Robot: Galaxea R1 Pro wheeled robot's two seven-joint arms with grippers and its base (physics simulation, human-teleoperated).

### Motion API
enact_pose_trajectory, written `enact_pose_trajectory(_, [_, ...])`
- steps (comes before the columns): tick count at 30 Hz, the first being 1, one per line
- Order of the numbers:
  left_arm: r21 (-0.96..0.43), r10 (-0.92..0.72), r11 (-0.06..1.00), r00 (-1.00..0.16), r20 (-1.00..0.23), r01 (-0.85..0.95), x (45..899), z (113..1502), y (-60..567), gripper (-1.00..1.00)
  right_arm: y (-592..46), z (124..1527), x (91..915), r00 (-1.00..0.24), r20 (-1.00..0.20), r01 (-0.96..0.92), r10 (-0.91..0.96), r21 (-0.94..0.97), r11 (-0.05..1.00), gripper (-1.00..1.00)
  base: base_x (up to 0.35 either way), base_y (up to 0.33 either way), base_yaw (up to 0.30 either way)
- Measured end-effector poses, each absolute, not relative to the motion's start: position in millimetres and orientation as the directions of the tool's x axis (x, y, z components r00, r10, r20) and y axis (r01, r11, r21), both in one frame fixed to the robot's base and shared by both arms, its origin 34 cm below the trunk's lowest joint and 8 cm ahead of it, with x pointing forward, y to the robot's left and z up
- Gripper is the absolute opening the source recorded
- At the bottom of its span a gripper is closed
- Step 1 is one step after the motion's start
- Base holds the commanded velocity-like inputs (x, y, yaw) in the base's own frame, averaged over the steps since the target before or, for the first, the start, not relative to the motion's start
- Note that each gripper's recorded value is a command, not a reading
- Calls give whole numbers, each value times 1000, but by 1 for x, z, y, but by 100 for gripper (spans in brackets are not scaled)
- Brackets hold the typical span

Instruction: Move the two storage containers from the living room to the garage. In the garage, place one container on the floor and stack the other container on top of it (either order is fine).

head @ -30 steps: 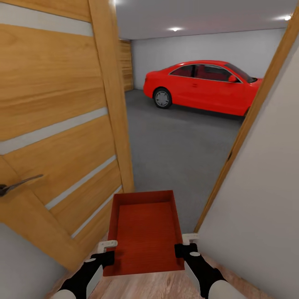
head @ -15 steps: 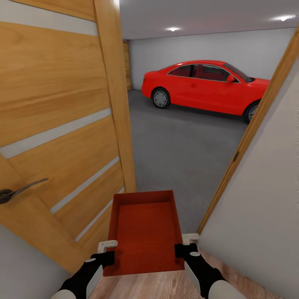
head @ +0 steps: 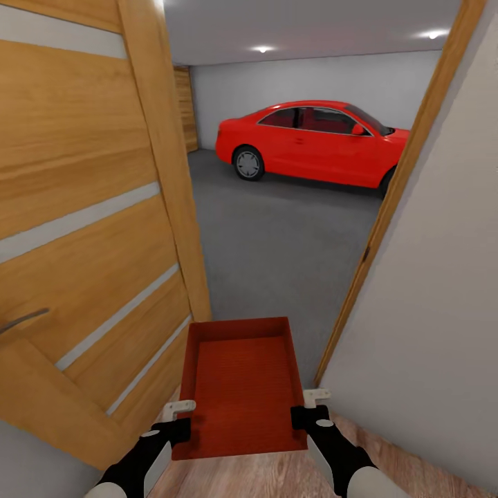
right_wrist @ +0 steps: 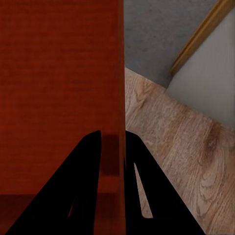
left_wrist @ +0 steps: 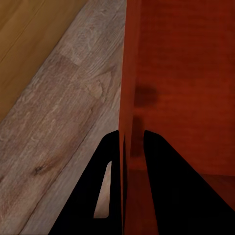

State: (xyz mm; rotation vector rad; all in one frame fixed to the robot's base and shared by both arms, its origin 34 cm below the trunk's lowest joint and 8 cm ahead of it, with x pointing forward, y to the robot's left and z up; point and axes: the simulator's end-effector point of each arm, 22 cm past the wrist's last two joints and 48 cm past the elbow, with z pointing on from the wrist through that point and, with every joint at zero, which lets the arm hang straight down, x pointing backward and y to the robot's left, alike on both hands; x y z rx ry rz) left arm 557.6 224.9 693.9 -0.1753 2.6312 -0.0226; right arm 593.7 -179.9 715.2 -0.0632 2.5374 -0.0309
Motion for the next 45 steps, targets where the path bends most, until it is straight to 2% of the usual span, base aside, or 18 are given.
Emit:
enact_pose_trajectory(14, [-51,-133,991,-864,-485,-123,558,694,225,-100,-179,717,595,-819,-571,-41,-55,-37,998,-100,182,0,-3])
enact_pose_trajectory(24, [-50,-132,991,-865,-485,-123,558,694,225,-100,-180,716,595,-820,-570,-40,-54,-37,999,-100,31,0,-7])
enact_pose_trajectory(38, [-50,-131,991,-865,-485,-122,558,694,225,-100,-180,716,595,-820,-570,-39,-54,-37,999,-100,1,0,-224])
enact_pose_trajectory(45, [-50,-131,991,-865,-485,-123,558,694,225,-100,-180,716,595,-820,-570,-39,-54,-37,999,-100,0,5,-54])
